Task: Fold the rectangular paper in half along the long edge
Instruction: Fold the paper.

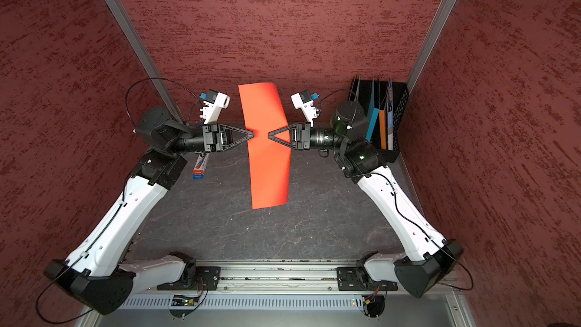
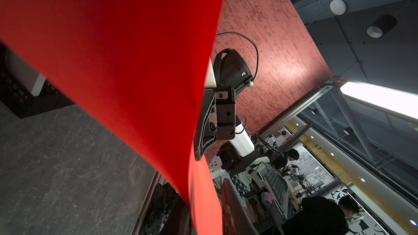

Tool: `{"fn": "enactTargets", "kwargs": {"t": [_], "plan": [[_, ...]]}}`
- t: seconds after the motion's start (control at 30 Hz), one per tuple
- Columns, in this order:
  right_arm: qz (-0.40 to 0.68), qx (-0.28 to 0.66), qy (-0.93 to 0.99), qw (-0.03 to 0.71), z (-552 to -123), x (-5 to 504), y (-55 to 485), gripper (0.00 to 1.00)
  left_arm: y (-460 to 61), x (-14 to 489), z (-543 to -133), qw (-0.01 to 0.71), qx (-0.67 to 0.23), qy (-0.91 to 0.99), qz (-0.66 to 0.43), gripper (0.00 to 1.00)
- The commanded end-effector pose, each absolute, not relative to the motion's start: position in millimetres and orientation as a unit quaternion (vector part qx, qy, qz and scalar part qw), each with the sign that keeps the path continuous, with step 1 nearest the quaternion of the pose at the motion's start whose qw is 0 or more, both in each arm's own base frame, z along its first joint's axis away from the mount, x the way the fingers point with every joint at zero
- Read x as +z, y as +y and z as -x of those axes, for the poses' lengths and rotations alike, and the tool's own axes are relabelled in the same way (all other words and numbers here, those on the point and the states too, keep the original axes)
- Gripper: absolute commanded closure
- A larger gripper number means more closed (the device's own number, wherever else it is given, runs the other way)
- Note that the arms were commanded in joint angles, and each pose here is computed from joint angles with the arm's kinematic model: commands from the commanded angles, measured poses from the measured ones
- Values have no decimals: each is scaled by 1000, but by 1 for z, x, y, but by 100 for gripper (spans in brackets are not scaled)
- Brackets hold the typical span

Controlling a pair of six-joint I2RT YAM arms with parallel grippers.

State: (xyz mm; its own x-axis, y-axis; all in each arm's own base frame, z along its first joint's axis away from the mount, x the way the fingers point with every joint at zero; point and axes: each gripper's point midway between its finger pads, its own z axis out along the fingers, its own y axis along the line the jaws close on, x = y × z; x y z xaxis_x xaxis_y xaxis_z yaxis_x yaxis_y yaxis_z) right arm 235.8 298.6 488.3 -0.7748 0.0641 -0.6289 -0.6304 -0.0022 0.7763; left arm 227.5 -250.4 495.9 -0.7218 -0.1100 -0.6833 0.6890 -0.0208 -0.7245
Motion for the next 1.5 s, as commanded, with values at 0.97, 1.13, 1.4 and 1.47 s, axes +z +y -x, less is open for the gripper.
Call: {"fn": "enactTargets", "kwargs": {"t": [0.97,1.13,1.4,1.47], "plan": [[235,663,640,309,-221,506,296,74,-261,497,-225,296,-680,623,-248,100],[242,636,642,353,-217,512,286,26,-264,500,-213,273,-689,611,-279,100],[253,628,634,374,-215,521,281,42,-272,499,-208,241,-697,605,-299,100],[253,629,635,370,-216,520,282,48,-275,497,-205,233,-699,604,-305,100]]}}
